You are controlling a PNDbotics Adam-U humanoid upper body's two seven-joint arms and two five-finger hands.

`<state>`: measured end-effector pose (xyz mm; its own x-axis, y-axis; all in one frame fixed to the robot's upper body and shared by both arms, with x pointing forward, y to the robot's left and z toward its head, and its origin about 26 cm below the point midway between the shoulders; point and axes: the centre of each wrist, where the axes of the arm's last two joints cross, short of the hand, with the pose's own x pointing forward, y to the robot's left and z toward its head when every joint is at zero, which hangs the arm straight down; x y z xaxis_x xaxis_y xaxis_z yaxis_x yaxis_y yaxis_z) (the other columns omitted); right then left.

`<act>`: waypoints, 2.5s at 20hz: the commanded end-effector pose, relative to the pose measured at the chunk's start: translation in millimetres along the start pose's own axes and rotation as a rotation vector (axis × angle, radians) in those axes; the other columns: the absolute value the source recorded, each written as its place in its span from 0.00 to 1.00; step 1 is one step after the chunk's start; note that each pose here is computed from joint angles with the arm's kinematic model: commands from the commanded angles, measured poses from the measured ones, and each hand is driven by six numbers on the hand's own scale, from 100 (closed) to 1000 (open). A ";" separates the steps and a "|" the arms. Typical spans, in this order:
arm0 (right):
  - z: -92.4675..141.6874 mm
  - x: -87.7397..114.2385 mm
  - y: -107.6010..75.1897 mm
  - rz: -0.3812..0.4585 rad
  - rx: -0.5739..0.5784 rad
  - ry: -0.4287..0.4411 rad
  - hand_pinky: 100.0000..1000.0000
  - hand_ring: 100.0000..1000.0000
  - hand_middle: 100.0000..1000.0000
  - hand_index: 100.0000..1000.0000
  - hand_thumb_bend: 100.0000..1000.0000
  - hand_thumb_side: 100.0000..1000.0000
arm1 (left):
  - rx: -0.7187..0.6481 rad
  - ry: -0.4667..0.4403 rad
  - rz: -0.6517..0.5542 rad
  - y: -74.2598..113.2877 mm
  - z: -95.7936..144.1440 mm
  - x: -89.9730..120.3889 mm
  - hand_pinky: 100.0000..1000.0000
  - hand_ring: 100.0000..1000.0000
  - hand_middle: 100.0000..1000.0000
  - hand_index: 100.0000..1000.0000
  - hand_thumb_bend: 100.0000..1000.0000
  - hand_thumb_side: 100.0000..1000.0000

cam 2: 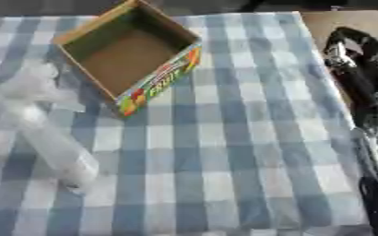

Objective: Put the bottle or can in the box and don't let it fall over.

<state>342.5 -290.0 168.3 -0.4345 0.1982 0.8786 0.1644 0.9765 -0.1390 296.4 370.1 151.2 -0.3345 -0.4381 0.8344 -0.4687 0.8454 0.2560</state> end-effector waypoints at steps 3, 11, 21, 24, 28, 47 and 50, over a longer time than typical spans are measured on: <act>-5.0 12.7 -4.7 0.018 0.004 -0.045 0.72 0.72 0.88 0.76 0.08 0.44 | 0.010 -0.024 -0.013 6.8 -3.4 5.1 0.88 0.49 0.62 0.75 0.85 0.33; -4.5 11.9 -5.4 0.021 0.003 -0.041 0.72 0.72 0.88 0.76 0.08 0.44 | -0.058 -0.003 -0.062 13.6 8.3 -3.9 0.88 0.49 0.62 0.76 0.85 0.32; -4.1 11.2 -5.4 0.021 0.005 -0.037 0.72 0.72 0.88 0.76 0.08 0.44 | -0.203 0.034 -0.104 25.0 35.8 -14.9 0.88 0.49 0.62 0.76 0.84 0.31; -3.9 11.0 -5.1 0.020 0.005 -0.036 0.72 0.72 0.88 0.76 0.08 0.44 | -0.232 0.054 -0.085 22.5 42.9 -17.9 0.89 0.49 0.62 0.76 0.84 0.31; -3.6 10.7 -4.6 0.017 0.006 -0.035 0.72 0.72 0.88 0.76 0.08 0.44 | -0.266 0.082 -0.046 15.9 52.0 -20.9 0.89 0.49 0.62 0.76 0.84 0.30; -3.5 11.1 -1.6 0.007 0.012 -0.037 0.72 0.73 0.88 0.76 0.07 0.44 | -0.473 0.096 0.042 -8.6 64.2 -16.5 0.89 0.49 0.62 0.76 0.84 0.29; -3.5 11.1 -1.3 0.006 0.012 -0.037 0.72 0.73 0.88 0.75 0.07 0.44 | -0.509 0.087 0.055 -13.7 63.5 -13.5 0.89 0.49 0.62 0.76 0.84 0.29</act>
<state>342.3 -289.0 167.6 -0.4302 0.1983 0.8807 0.1601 0.9769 -0.1418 254.9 345.4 95.0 -0.2380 -0.3657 0.8998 -0.0039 0.9268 0.3756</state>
